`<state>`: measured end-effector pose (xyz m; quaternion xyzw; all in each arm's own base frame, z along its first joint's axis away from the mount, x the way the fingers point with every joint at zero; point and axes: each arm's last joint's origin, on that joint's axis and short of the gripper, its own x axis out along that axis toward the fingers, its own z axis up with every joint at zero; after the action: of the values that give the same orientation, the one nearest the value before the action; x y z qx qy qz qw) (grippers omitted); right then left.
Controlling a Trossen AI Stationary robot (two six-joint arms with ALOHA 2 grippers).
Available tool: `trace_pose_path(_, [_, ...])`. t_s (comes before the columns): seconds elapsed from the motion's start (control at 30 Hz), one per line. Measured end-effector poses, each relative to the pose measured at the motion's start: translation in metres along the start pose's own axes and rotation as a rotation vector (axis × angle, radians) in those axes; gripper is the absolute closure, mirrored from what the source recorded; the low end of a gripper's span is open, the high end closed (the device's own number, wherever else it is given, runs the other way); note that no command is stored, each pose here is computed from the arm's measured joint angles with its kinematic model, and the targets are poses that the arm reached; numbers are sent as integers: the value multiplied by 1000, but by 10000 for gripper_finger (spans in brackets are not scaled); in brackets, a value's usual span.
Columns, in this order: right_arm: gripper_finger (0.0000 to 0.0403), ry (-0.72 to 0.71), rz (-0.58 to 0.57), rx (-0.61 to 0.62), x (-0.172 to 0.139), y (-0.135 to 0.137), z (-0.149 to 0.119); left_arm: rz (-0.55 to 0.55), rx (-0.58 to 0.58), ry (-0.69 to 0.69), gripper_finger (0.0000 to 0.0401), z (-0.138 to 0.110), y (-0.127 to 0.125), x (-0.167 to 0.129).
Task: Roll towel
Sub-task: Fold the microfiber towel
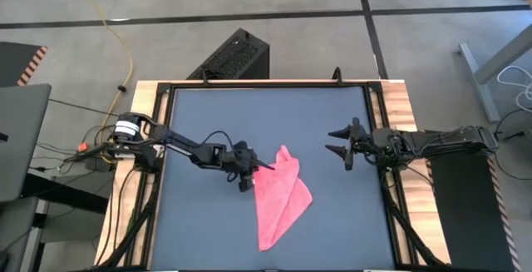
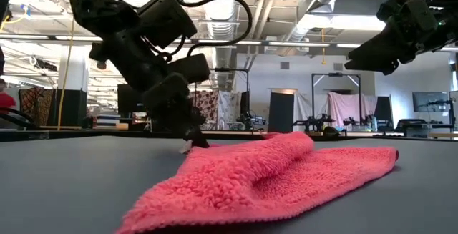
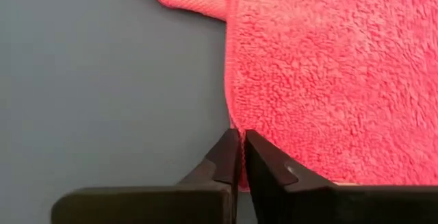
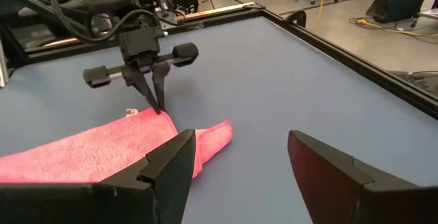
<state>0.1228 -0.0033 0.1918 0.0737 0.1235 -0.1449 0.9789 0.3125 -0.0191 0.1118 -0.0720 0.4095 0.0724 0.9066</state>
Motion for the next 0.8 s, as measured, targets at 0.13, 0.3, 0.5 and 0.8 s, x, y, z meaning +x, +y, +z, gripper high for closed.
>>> trace_pose_path(0.13, [143,-4,0,1,0,0,0,24,43,-23,400,10,3,-24])
trace_pose_path(0.3, [143,-20,3,7,0,0,2,126,64,-52,401,22,17,-63])
trace_pose_path(0.5, [143,-122,20,23,2,3,13,171,45,-133,401,33,33,-113])
trace_pose_path(0.8, [143,-159,3,-49,17,6,17,217,5,-254,401,32,44,-177])
